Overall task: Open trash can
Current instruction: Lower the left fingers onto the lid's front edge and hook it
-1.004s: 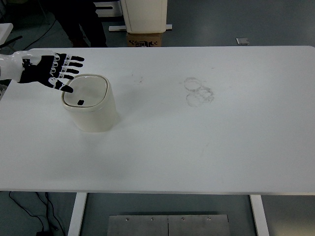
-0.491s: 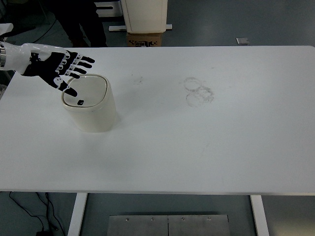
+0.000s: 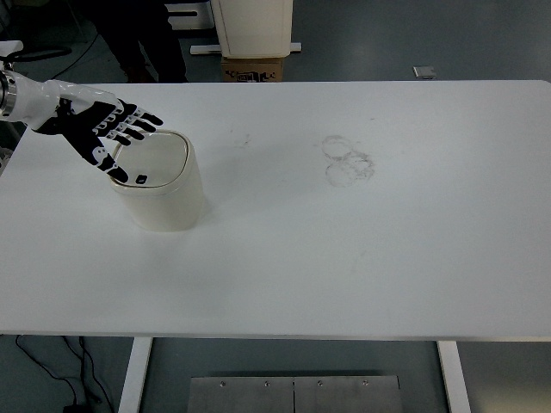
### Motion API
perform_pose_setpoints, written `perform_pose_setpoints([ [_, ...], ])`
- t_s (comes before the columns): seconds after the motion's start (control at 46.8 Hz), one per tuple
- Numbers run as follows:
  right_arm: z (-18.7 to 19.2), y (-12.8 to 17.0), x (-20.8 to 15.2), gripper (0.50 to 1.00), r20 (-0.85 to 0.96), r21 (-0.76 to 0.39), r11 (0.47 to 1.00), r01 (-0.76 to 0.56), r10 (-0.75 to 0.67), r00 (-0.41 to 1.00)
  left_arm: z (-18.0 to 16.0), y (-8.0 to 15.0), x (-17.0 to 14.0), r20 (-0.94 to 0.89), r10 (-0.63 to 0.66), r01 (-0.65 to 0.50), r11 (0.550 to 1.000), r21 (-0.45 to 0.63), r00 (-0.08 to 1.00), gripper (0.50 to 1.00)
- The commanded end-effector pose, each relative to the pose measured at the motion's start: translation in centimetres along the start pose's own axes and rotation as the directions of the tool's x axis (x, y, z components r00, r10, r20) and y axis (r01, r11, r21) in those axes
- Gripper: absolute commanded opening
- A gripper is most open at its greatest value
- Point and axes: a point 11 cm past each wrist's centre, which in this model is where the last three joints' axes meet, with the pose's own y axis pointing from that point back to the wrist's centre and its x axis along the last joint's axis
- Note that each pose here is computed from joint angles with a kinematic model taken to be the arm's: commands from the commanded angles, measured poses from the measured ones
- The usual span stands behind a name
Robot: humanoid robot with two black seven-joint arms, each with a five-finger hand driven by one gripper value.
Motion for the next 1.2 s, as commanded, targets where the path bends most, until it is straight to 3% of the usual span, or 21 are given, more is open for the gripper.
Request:
perform_pose_setpoints([
  [0.0,0.0,0.0,0.0,0.991,0.0,0.0,1.0,0.0,0.0,1.0,-0.2,-0.1,-0.1,0.015,-0.004,0.004,1.0,0.019,1.0,1.0],
  [1.175,0.0,0.0,0.0,0.991,0.0,0.0,1.0,0.0,0.0,1.0,-0.2,-1.3,-2.2,0.056,-0.07,0.066,0.996,0.063,0.996,1.0],
])
